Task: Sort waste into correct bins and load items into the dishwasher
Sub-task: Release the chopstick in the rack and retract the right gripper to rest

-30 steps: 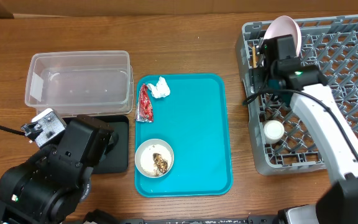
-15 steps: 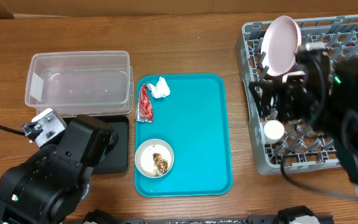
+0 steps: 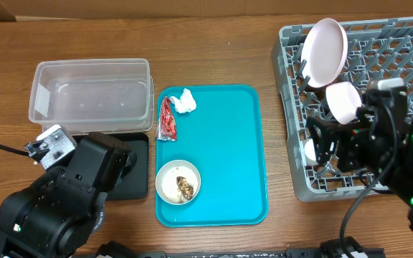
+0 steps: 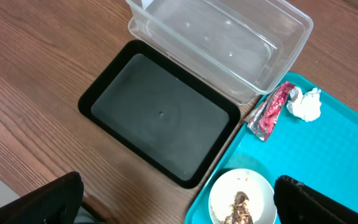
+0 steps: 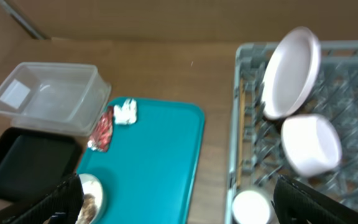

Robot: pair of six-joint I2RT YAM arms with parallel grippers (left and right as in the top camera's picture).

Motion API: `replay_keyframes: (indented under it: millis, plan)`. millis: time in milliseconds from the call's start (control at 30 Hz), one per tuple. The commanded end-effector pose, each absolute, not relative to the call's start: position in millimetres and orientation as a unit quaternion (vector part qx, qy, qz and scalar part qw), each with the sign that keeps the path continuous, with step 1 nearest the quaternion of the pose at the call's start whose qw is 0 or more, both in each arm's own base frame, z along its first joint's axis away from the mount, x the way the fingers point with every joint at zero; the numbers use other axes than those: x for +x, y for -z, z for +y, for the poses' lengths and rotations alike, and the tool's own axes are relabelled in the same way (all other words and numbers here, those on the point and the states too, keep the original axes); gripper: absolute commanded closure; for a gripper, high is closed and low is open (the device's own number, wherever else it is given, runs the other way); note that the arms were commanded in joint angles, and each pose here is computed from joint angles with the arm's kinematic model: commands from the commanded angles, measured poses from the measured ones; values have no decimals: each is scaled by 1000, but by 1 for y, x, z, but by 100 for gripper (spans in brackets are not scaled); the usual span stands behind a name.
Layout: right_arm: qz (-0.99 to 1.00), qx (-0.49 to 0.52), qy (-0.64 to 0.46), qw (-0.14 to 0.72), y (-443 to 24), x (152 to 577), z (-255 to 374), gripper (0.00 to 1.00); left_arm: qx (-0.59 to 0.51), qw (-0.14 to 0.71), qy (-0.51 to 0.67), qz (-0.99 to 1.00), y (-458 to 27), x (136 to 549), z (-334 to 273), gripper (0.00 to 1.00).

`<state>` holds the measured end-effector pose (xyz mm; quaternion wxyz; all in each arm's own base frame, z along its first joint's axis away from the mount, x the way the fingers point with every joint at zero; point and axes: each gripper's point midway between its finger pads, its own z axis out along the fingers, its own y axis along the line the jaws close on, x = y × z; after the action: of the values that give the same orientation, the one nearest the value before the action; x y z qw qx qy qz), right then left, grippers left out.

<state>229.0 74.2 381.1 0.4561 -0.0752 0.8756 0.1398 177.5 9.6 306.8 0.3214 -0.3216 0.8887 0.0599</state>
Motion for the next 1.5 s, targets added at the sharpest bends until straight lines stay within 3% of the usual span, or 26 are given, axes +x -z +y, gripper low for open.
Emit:
replay_keyframes:
  millis: [0,167,500,867,1133,1467]
  plan:
    - [858,-87,-109,495,-389,226,63,0,-334,324,-54,883,-309,178,10,0]
    - [824,-82,-121,548,-374,227,61,0,-334,324,-54,883,-309,178,10,0]
    - [794,-77,-121,591,-278,226,57,0,-334,324,-54,883,-309,178,10,0]
    - [706,-66,-104,697,-248,235,45,0,-334,324,-54,883,-309,178,10,0]
    - [703,-66,-104,700,-205,238,45,0,-334,324,-54,883,-309,178,10,0]
    - [666,-65,-98,737,-201,241,43,0,-334,324,-54,883,-309,178,10,0]
